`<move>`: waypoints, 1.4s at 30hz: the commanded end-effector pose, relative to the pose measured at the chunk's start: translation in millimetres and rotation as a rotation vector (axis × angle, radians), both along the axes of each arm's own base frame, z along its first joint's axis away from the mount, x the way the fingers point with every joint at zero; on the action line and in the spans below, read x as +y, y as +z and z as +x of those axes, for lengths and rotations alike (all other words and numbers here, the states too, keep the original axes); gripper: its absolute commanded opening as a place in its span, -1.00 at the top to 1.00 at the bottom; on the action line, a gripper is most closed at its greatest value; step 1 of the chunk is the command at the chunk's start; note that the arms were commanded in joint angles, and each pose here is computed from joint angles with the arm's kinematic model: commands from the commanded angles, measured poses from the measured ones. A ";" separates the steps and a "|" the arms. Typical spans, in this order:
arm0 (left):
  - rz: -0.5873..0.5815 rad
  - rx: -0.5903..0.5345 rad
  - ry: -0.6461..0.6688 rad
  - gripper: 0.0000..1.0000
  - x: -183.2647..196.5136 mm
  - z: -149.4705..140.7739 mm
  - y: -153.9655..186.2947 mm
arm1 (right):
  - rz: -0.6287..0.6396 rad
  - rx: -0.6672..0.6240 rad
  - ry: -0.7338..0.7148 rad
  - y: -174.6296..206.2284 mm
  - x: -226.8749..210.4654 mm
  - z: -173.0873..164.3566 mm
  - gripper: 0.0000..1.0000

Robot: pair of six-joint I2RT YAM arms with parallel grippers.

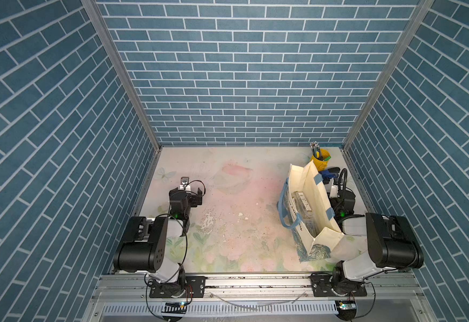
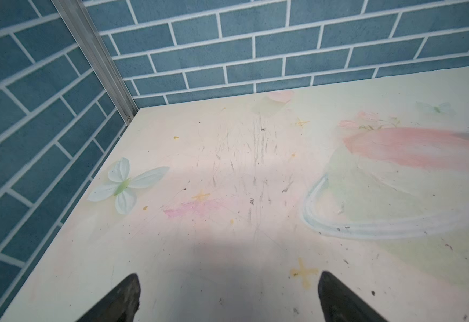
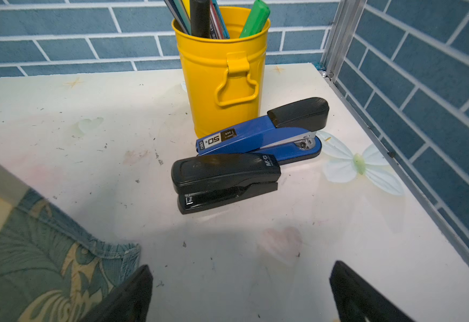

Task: Take out the compass set from the canvas bag
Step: Adjust the canvas bag at the center of the board.

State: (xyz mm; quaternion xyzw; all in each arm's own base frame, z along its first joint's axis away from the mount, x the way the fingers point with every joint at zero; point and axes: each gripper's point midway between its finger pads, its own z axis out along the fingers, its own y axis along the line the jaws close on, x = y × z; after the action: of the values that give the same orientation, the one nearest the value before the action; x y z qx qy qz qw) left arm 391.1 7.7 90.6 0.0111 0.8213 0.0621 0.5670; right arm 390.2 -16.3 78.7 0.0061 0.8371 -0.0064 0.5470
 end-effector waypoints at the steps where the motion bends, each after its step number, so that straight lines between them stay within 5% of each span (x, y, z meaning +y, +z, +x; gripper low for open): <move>1: 0.007 -0.007 -0.011 -0.99 -2.7 3.4 3.2 | 0.021 -0.022 0.003 7.6 0.7 7.0 -0.98; 28: -0.002 -0.007 -0.003 -0.99 -0.5 4.3 3.9 | 0.013 -0.031 -0.019 9.1 -3.1 5.7 -0.98; 32: -0.003 -0.061 0.178 -0.99 28.5 -12.5 21.3 | -0.007 -0.011 -0.163 36.8 -25.6 -1.3 -0.98; 42: 0.002 0.021 0.165 -0.99 14.1 -7.2 80.6 | -0.053 0.070 -0.316 92.1 -51.2 -19.0 -0.98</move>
State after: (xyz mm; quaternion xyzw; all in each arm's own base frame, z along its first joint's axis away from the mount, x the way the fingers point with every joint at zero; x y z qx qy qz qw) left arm 388.0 25.1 172.4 -0.0509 0.7951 0.1057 0.5950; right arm 389.0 -56.4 182.6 0.0932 0.8163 -0.0890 0.5630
